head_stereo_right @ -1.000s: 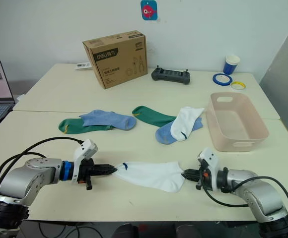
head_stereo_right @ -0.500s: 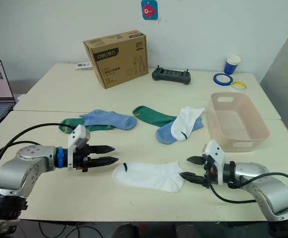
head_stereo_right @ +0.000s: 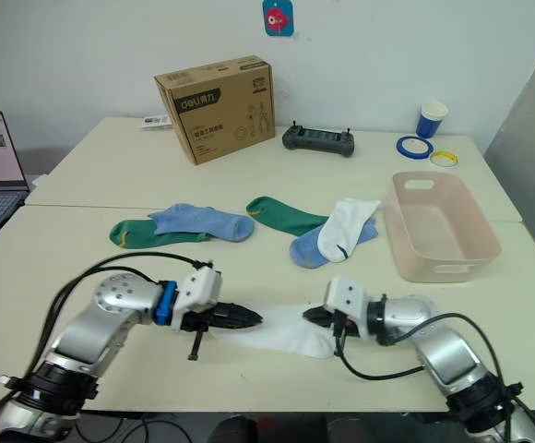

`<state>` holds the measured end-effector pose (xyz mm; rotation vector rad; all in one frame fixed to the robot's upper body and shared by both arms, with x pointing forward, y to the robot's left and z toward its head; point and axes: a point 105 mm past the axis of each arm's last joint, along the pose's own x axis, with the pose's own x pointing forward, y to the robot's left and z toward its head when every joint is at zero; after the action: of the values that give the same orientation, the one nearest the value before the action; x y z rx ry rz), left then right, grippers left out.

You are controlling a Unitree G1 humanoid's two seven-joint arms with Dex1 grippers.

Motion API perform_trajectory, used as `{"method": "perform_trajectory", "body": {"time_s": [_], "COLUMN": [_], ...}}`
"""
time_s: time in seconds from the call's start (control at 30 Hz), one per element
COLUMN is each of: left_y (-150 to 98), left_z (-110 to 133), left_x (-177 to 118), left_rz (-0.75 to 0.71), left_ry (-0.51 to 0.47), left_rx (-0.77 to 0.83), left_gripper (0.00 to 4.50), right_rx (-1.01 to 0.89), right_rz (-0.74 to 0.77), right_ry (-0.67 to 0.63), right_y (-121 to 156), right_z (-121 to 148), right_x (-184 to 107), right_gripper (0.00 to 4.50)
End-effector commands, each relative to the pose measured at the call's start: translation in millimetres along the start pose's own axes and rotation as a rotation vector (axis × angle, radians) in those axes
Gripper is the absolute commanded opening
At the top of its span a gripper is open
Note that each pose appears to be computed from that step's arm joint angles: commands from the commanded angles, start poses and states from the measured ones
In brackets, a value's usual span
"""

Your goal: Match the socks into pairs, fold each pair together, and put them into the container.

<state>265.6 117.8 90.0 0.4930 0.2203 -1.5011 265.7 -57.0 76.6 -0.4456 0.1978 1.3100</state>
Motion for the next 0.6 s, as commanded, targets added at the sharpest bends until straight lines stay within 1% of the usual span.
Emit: {"method": "perform_trajectory", "body": {"time_s": [0.03,0.13,0.27,0.37,0.5,0.57,0.6], "left_y": [2,4,4,7,11,13,13], "left_z": [-8,-23,-30,-36,-39,-37,-35], "left_x": [0,-5,-11,-22,-34,-37,-38], "left_rz": [0.020,0.045,0.052,0.083,0.118,0.132,0.133], "left_ry": [0.034,0.088,0.110,0.129,0.133,0.118,0.106], "left_rx": [0.031,0.013,0.006,-0.024,-0.052,-0.063,-0.064], "left_gripper": [0.00,0.00,0.00,0.00,0.00,0.00,0.00], "right_rx": [-0.034,-0.015,-0.005,0.013,0.021,0.018,0.010], "right_rz": [-0.004,-0.014,-0.020,-0.033,-0.042,-0.047,-0.054], "right_ry": [0.012,0.047,0.069,0.100,0.126,0.126,0.107], "right_y": [0,2,4,6,9,9,7], "right_z": [-2,-14,-21,-31,-38,-37,-33], "right_x": [-2,-8,-17,-32,-47,-52,-53], "right_gripper": [0.03,0.03,0.03,0.03,0.03,0.03,0.03]}}
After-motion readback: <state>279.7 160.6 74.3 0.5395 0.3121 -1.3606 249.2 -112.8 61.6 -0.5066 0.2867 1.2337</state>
